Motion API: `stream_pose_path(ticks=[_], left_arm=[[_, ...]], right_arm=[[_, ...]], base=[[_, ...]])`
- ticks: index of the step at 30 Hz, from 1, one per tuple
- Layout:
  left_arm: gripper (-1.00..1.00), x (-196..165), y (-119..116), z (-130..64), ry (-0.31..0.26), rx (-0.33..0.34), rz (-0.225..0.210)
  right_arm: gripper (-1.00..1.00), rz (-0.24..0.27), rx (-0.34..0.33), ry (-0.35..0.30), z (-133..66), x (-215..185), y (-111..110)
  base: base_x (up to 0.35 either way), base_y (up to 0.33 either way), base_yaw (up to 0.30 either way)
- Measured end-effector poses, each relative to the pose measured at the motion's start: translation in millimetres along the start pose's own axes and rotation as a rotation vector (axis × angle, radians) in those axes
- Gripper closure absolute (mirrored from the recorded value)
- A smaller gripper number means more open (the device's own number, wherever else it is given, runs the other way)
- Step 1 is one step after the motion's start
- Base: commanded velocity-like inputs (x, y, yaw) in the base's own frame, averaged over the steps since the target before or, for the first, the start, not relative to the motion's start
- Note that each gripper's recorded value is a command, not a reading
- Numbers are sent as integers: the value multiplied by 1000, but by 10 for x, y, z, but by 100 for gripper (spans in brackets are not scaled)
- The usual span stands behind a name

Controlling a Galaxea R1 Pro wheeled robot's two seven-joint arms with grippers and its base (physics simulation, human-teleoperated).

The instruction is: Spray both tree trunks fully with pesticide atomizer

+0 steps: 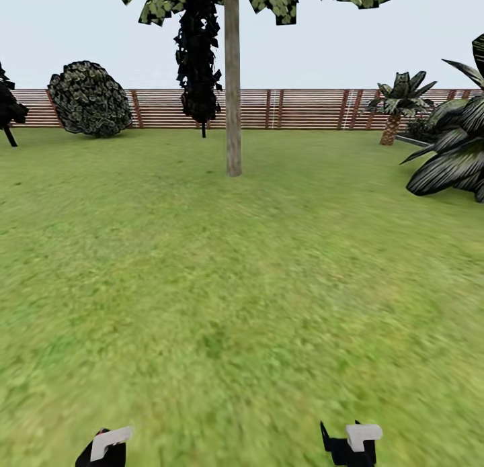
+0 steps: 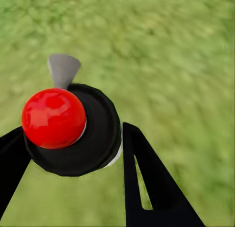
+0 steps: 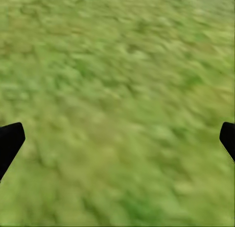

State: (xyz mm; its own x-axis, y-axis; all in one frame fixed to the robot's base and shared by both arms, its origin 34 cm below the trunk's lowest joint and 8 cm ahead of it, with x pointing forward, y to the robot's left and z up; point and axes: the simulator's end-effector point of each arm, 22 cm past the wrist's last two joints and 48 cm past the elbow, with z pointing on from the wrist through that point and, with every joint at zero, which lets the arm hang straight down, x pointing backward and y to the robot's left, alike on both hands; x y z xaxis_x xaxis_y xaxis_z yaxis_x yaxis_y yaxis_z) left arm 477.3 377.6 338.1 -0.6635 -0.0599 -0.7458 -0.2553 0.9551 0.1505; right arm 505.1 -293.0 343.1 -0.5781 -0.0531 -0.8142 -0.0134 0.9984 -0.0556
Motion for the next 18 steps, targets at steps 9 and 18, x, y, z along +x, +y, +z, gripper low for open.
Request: stream_pose_path(ticks=[9,18], left_arm=[[100,-2,2,1,0,0,0],[100,-4,5,1,-1,0,1]], right_arm=[[-100,0,0,0,0,0,0],[-100,0,-1,0,0,0,1]], base=[[337,0,0],[337,0,0]])
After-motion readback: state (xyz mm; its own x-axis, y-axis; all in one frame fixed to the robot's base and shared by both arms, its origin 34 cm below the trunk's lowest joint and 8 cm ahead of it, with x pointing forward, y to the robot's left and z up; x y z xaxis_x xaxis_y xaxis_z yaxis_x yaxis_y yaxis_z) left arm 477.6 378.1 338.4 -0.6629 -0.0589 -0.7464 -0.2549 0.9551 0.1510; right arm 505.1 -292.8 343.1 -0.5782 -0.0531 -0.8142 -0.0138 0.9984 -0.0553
